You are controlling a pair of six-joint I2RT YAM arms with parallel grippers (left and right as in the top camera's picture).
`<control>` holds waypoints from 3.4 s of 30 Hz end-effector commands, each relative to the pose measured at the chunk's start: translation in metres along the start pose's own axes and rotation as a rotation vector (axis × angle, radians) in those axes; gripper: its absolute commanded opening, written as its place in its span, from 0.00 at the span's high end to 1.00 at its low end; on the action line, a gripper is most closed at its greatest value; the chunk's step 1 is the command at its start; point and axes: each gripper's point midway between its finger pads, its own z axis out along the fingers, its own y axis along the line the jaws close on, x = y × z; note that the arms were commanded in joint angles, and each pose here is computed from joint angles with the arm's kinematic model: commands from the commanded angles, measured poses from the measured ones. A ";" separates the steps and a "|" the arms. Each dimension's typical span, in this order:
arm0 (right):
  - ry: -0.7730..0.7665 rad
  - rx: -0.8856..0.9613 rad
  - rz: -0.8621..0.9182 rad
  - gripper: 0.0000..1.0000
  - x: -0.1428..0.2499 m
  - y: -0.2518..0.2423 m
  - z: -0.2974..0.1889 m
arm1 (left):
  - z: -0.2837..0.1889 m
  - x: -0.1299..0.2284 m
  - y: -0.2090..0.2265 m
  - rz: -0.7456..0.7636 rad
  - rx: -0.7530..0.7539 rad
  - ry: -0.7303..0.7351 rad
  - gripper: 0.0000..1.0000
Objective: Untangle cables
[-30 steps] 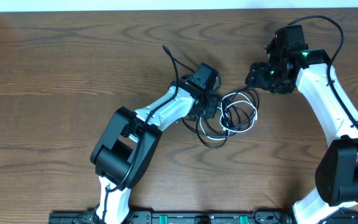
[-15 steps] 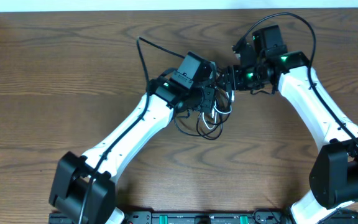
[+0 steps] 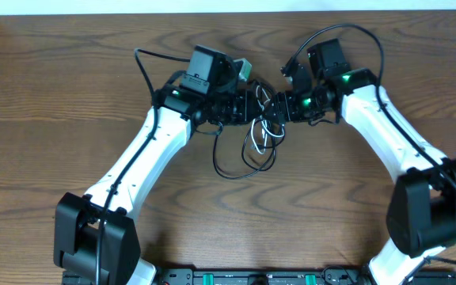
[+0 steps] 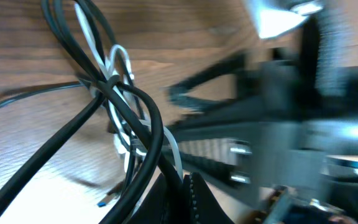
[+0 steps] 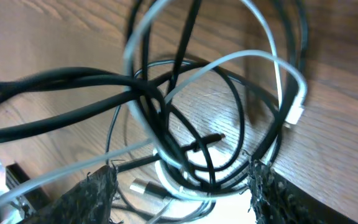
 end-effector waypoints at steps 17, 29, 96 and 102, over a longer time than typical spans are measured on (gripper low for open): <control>0.021 0.014 0.136 0.79 -0.003 -0.015 0.080 | -0.072 -0.020 -0.058 0.084 0.103 -0.181 0.93; 0.044 0.327 0.379 0.99 0.018 -0.091 0.056 | -0.189 -0.063 -0.006 0.074 -0.234 -0.593 0.93; 0.070 0.164 0.235 0.80 0.016 -0.078 0.011 | -0.058 0.058 0.023 0.202 -0.039 -0.264 0.32; 0.068 0.163 0.234 0.79 0.016 -0.078 0.012 | -0.021 0.063 0.018 0.307 -0.010 -0.208 0.16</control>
